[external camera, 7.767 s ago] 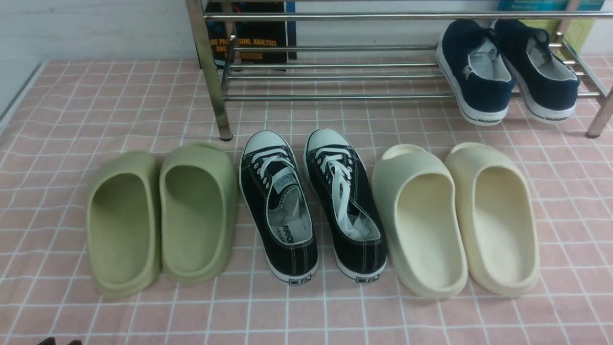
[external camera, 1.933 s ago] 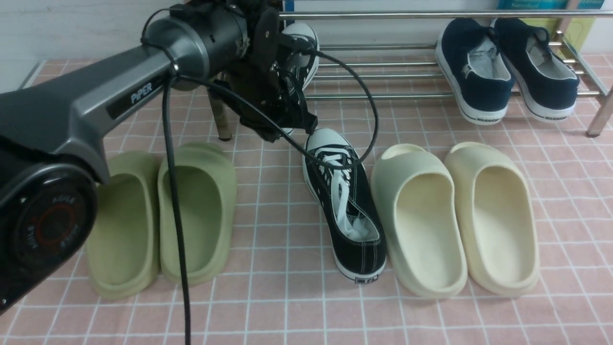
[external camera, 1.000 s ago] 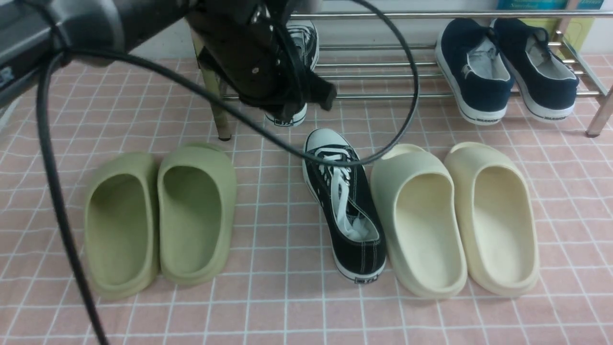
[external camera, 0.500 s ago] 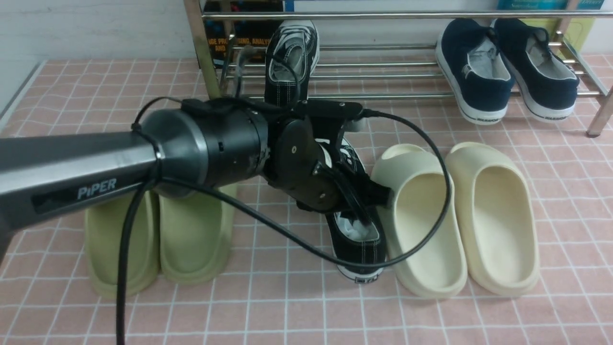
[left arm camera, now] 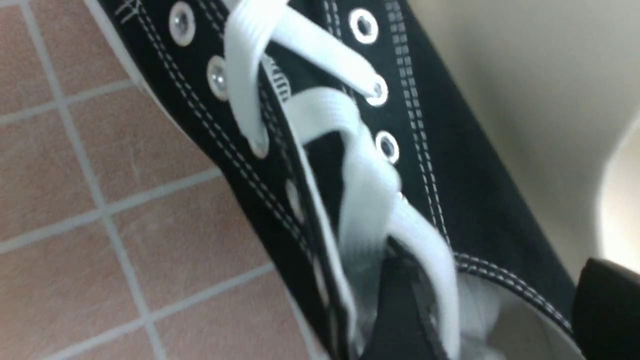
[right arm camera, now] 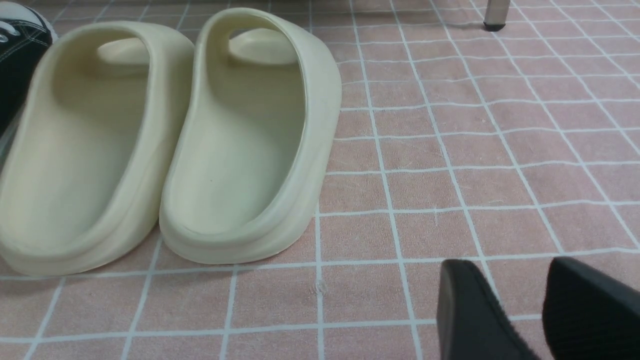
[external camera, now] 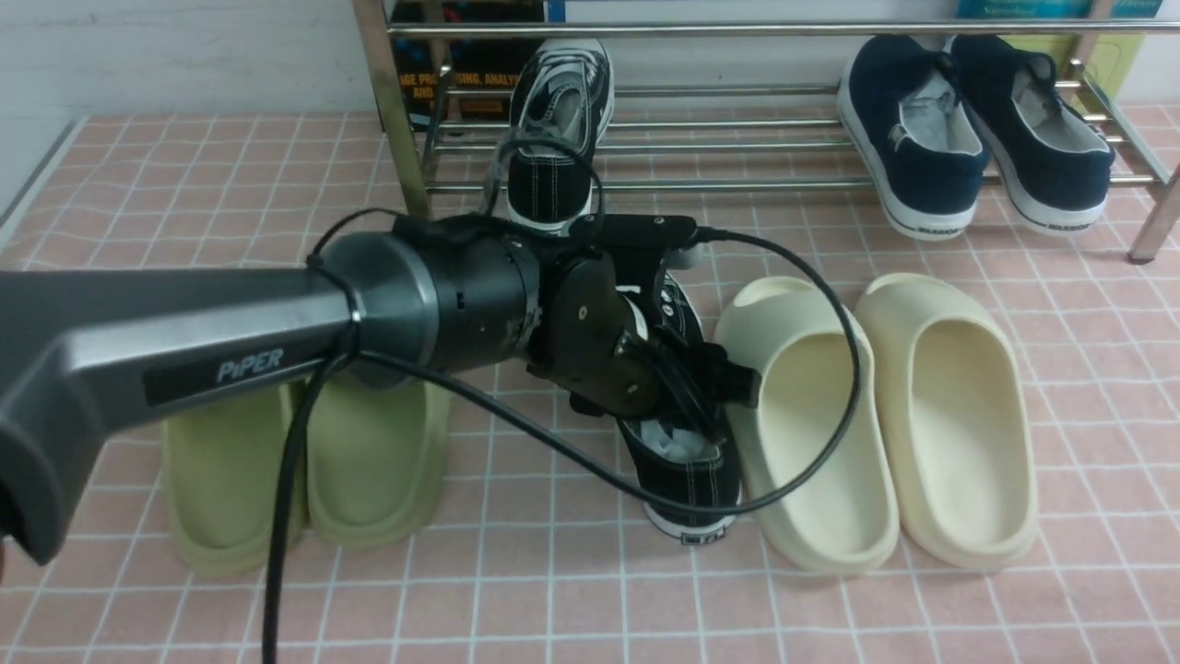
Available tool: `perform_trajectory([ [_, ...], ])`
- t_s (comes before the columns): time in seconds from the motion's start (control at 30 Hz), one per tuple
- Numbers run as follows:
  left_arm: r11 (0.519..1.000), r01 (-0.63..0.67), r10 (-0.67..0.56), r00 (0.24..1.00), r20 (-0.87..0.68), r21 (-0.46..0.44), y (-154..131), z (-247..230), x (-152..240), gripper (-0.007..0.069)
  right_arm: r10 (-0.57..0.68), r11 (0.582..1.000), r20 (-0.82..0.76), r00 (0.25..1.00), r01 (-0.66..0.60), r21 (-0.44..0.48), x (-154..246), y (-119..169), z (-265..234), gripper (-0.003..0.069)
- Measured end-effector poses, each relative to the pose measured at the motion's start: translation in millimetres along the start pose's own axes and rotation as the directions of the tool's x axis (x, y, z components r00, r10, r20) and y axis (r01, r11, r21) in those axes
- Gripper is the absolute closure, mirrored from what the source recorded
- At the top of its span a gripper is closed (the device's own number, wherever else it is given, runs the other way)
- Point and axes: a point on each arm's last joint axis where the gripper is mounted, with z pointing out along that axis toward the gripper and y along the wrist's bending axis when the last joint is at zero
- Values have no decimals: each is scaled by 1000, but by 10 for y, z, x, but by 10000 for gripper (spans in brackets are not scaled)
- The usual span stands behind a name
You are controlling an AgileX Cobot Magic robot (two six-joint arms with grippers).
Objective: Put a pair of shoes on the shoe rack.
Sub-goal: Use the left arm to grab the shoe closest to it
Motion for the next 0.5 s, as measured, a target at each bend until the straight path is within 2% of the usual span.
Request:
perform_trajectory([
  [0.13, 999, -41, 41, 999, -12, -12, -33, -332, -69, 151, 0, 1000, 0, 1000, 0, 0, 0, 0, 0, 419],
  [0.23, 998, -53, 52, 998, -23, -36, -18, -406, -75, 151, 0, 1000, 0, 1000, 0, 0, 0, 0, 0, 419],
  [0.5, 994, 5, -13, 997, -75, -105, 97, 19, 59, 153, 0, 1000, 0, 1000, 0, 0, 0, 0, 0, 419],
])
